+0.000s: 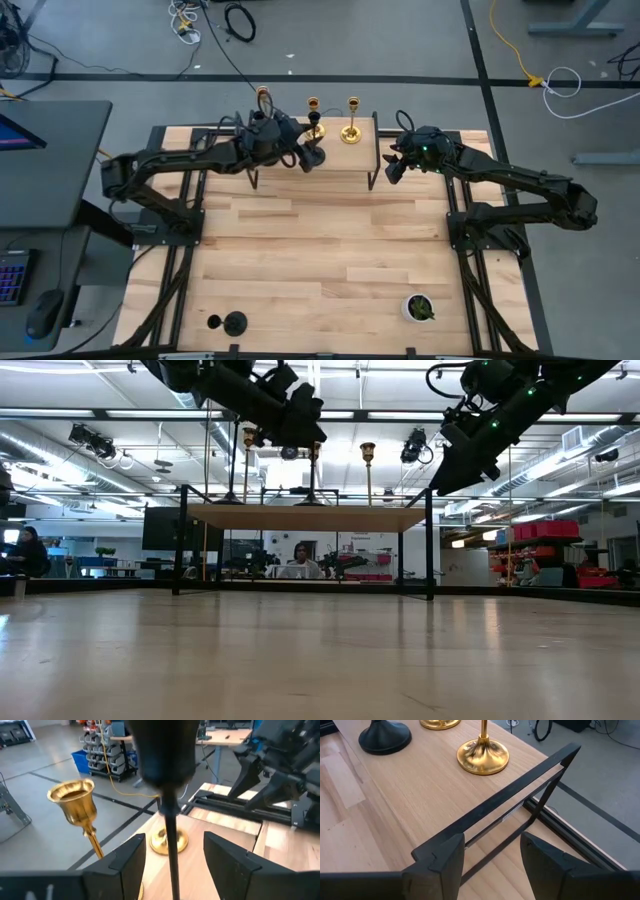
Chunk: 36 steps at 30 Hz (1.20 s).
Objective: Pick & Place candle stick holders
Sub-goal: Put the black candle holder aligned with the other black candle holders on the shelf
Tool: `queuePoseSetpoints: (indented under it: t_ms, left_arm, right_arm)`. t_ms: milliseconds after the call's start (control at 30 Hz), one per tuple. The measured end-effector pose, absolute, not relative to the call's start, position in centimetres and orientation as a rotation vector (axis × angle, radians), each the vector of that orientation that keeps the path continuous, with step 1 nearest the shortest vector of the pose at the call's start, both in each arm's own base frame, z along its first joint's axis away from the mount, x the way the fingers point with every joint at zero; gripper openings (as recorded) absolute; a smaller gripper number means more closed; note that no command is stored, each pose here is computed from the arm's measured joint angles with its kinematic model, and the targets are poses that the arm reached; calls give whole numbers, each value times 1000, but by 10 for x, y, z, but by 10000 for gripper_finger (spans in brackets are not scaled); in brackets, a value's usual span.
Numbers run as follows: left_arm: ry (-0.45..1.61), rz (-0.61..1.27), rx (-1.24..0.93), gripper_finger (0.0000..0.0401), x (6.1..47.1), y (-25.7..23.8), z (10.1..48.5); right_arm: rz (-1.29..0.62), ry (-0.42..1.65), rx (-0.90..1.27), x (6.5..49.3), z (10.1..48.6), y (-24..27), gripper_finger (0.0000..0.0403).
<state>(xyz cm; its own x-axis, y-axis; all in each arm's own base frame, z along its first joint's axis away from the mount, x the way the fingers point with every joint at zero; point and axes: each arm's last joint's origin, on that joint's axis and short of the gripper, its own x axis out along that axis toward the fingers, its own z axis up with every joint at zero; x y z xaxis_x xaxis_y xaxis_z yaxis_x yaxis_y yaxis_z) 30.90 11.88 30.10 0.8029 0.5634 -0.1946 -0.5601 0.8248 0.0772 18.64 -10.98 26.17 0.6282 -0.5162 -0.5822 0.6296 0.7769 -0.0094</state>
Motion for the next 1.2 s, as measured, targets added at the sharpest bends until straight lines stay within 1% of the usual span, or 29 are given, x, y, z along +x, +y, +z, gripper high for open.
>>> queuePoseSetpoints:
  t_ms: [200,400,633,767,833,900,1033,1133,1200]
  left_arm:
    - [260,581,24,202,298,107,309]
    - [255,512,34,202,291,82,322]
    - [362,426,54,202,269,51,330]
    - [454,361,68,202,248,33,333]
    - [527,269,68,202,234,22,333]
    - [576,138,38,202,221,9,333]
    - [666,-223,-29,202,194,-17,334]
    - [637,-434,-89,202,181,-36,335]
    - [584,-520,-103,202,176,-48,335]
  right_arm:
    - [-661,600,204,186,262,-110,194]
    - [-663,599,208,186,262,-110,194]
    - [-663,600,208,186,262,-110,194]
    - [-663,600,208,186,262,-110,194]
    - [-663,600,209,186,262,-110,194]
    - [-663,600,208,186,262,-110,194]
    - [-663,599,210,186,262,-110,194]
    - [-668,595,224,186,262,-110,194]
    - [-669,593,227,186,262,-110,194]
